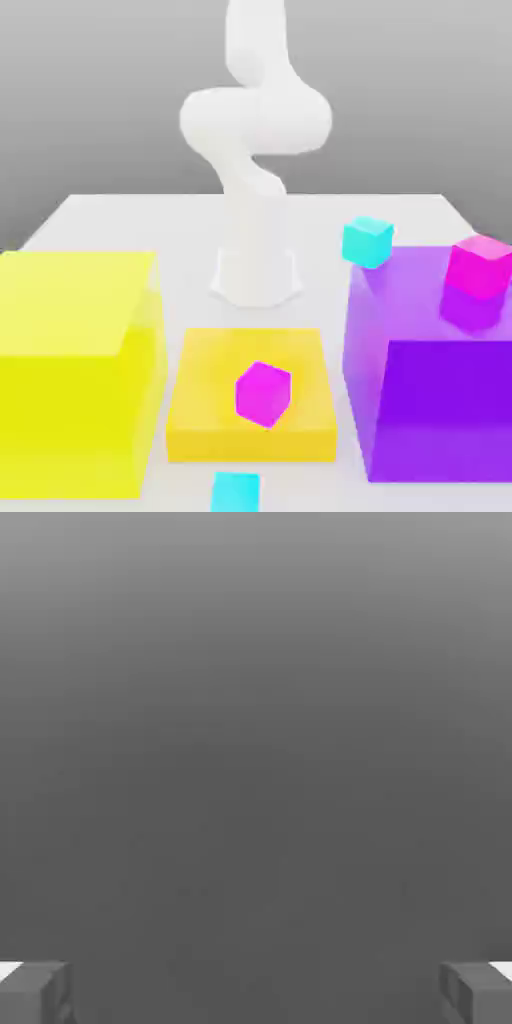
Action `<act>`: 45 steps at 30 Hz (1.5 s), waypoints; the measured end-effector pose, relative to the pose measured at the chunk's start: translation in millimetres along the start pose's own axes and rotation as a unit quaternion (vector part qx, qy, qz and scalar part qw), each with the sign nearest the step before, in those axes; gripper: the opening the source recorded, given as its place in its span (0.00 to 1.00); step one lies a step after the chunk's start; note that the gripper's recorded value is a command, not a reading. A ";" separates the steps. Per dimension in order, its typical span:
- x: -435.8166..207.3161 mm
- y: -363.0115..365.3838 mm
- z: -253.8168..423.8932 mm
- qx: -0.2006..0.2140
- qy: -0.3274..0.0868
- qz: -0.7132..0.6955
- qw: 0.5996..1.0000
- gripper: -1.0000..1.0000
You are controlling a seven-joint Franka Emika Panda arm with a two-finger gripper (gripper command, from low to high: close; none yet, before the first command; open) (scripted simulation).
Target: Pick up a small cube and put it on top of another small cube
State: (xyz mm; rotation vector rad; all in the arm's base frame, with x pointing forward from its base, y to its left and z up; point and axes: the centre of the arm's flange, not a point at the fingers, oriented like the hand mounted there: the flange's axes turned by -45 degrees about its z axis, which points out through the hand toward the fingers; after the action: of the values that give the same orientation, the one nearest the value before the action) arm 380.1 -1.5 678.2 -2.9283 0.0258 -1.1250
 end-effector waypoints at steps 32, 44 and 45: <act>-267.0 24.7 485.0 -0.011 -0.358 0.016 0.933 0.00; -231.1 21.4 443.6 -0.009 -0.358 0.012 0.933 0.00; -224.1 14.5 433.0 -0.005 -0.359 0.003 0.934 0.00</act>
State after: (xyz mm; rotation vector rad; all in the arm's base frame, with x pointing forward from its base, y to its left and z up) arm 503.4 -12.9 206.3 -3.1382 0.0358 -0.0002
